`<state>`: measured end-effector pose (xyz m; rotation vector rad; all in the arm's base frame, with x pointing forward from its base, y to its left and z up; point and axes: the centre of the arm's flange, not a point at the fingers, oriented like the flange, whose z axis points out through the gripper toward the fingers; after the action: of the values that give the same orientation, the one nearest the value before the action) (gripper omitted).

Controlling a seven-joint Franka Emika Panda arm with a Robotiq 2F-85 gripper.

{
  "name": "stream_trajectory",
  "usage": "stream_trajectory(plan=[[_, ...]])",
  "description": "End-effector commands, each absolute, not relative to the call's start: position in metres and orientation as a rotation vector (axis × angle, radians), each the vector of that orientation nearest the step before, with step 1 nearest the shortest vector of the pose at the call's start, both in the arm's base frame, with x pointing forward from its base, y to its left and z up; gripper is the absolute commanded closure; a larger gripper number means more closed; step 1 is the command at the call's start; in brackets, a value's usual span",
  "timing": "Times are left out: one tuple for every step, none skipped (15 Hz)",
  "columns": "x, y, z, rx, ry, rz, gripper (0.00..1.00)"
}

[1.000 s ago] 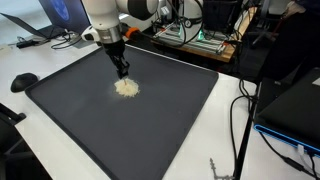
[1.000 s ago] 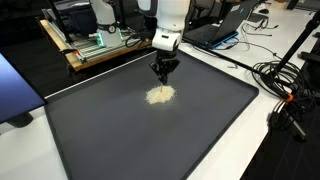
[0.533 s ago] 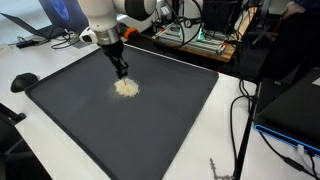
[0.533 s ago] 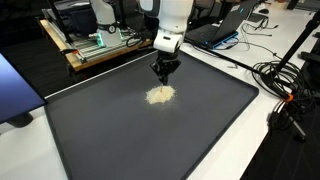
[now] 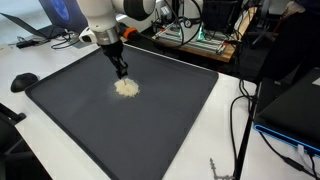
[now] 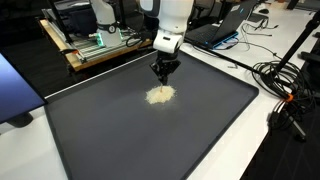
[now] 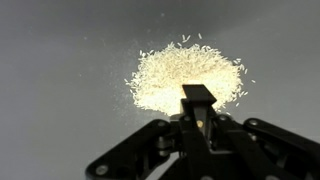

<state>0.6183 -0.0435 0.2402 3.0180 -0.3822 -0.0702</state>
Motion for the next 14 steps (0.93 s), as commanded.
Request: stream_trajectory(plan=[[0.617, -0.054, 0.23, 3.013, -0.425, -0.103, 0.97], [0.616, -0.055, 0.234, 3.014, -0.421, -0.103, 0.97], [0.615, -0.055, 0.236, 3.015, -0.426, -0.097, 0.97], [0.614, -0.057, 0.24, 3.018, -0.433, -0.088, 0.97], [0.613, -0.059, 0.243, 3.018, -0.441, -0.084, 0.97], [0.612, -0.061, 0.246, 3.022, -0.447, -0.082, 0.97], [0.611, -0.063, 0.247, 3.019, -0.451, -0.08, 0.97], [0.61, -0.064, 0.248, 3.019, -0.452, -0.081, 0.97], [0.609, -0.065, 0.249, 3.021, -0.453, -0.084, 0.97], [0.608, -0.065, 0.25, 3.026, -0.452, -0.084, 0.97], [0.608, -0.065, 0.253, 3.03, -0.454, -0.083, 0.97], [0.607, -0.064, 0.255, 3.035, -0.45, -0.084, 0.97], [0.606, -0.063, 0.259, 3.04, -0.447, -0.081, 0.97], [0.605, -0.062, 0.262, 3.044, -0.448, -0.078, 0.97]])
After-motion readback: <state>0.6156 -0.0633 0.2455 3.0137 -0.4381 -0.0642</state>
